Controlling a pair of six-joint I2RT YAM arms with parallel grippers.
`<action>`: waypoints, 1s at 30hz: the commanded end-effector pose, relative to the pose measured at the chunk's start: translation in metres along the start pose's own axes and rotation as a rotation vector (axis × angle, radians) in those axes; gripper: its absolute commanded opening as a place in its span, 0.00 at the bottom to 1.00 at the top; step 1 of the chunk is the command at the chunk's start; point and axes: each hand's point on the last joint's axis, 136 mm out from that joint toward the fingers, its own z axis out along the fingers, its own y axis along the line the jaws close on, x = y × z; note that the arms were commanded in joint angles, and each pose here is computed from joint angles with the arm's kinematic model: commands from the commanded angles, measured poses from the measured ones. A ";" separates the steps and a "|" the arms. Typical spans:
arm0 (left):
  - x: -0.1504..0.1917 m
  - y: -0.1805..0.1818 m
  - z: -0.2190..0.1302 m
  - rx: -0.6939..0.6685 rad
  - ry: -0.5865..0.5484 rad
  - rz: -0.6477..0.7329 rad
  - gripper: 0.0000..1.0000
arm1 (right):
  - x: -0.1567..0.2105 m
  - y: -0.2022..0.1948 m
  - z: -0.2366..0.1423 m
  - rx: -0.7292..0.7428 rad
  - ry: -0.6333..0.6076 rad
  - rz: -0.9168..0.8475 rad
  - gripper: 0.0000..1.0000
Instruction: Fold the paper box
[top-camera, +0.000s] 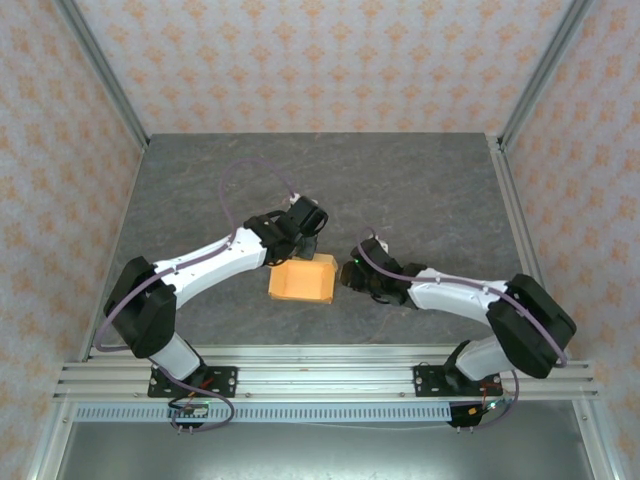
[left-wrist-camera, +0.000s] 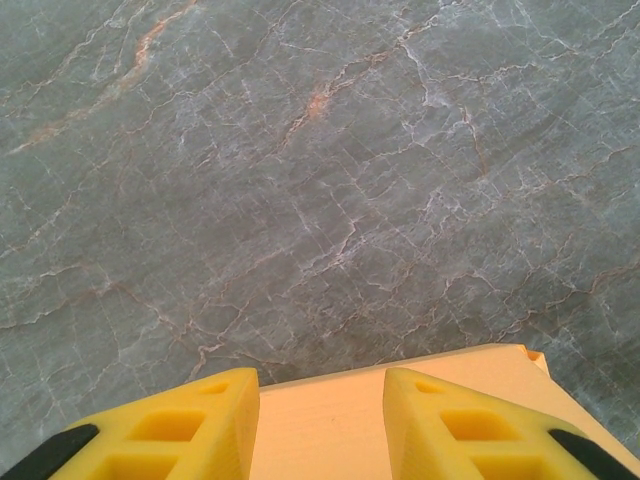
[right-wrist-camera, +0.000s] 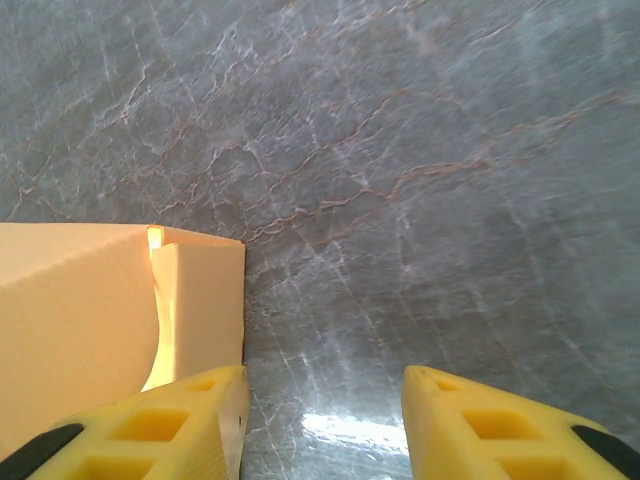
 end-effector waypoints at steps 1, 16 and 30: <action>0.000 0.001 -0.005 -0.001 -0.022 -0.027 0.37 | -0.014 0.027 0.002 -0.093 -0.022 0.018 0.44; 0.006 0.000 -0.001 0.003 -0.025 -0.059 0.37 | -0.020 0.032 -0.017 -0.132 -0.061 0.028 0.45; -0.017 0.025 -0.042 -0.056 -0.132 -0.102 0.39 | 0.015 0.007 -0.047 -0.098 -0.133 -0.021 0.33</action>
